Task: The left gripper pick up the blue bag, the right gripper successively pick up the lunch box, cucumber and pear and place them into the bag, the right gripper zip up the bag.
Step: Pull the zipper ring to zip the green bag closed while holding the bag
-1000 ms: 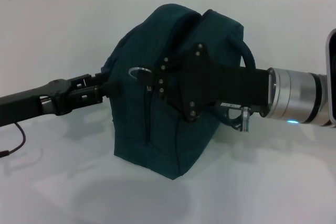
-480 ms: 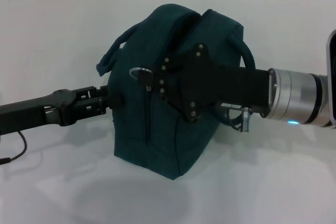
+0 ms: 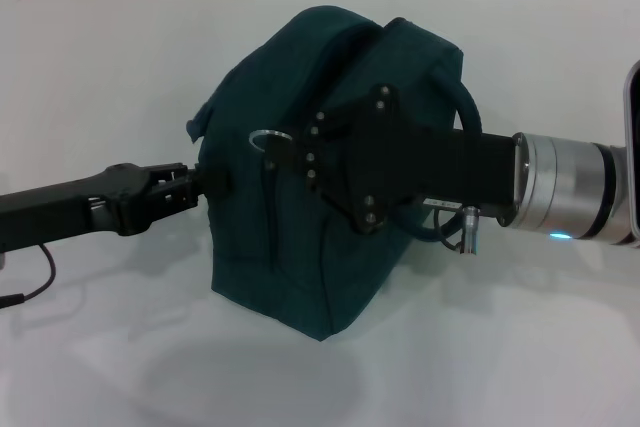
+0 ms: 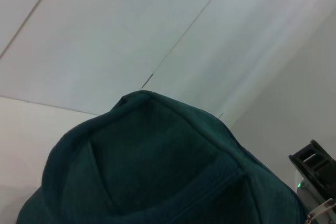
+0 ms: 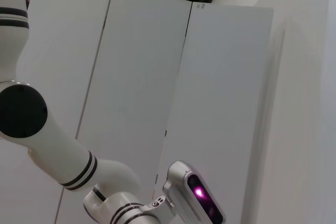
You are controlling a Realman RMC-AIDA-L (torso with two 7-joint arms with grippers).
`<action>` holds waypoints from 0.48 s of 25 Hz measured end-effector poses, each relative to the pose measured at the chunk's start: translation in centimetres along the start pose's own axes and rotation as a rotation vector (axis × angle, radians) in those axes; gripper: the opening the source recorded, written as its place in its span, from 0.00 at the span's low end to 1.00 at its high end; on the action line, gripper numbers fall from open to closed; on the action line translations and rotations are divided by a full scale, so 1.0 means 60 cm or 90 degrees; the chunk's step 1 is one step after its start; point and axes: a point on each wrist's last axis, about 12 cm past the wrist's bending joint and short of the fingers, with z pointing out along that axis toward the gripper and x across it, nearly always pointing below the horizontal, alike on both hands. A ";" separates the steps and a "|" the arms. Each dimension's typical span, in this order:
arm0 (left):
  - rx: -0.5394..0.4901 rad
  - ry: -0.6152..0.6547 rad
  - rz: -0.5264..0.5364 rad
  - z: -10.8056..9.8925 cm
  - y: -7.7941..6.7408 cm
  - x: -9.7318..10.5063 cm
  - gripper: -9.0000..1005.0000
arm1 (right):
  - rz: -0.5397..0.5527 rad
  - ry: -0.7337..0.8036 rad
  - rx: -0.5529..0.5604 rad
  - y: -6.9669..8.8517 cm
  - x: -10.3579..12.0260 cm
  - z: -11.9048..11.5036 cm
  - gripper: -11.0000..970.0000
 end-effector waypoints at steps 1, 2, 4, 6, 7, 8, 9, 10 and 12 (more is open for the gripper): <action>0.001 0.000 0.003 0.001 0.000 0.000 0.34 | 0.000 0.000 0.000 0.000 0.000 0.000 0.01; 0.001 0.000 0.006 0.002 0.000 0.000 0.32 | 0.001 -0.001 0.002 -0.001 0.000 0.000 0.01; 0.003 -0.001 0.019 0.004 -0.001 0.001 0.27 | 0.006 -0.006 0.010 -0.003 -0.001 -0.001 0.01; 0.007 -0.002 0.033 0.009 -0.002 0.004 0.22 | 0.013 -0.012 0.026 -0.004 -0.001 -0.005 0.01; 0.009 -0.001 0.041 0.011 -0.002 0.005 0.20 | 0.017 -0.015 0.035 -0.005 -0.001 -0.008 0.01; 0.010 -0.001 0.045 0.012 -0.003 0.005 0.18 | 0.020 -0.018 0.043 -0.006 -0.001 -0.010 0.01; 0.012 0.000 0.051 0.012 -0.003 0.005 0.15 | 0.024 -0.022 0.052 -0.006 -0.001 -0.012 0.01; 0.012 0.000 0.055 0.013 -0.003 0.006 0.14 | 0.027 -0.024 0.059 -0.007 -0.002 -0.014 0.01; 0.012 0.002 0.059 0.013 -0.003 0.006 0.13 | 0.035 -0.027 0.067 -0.008 -0.001 -0.016 0.01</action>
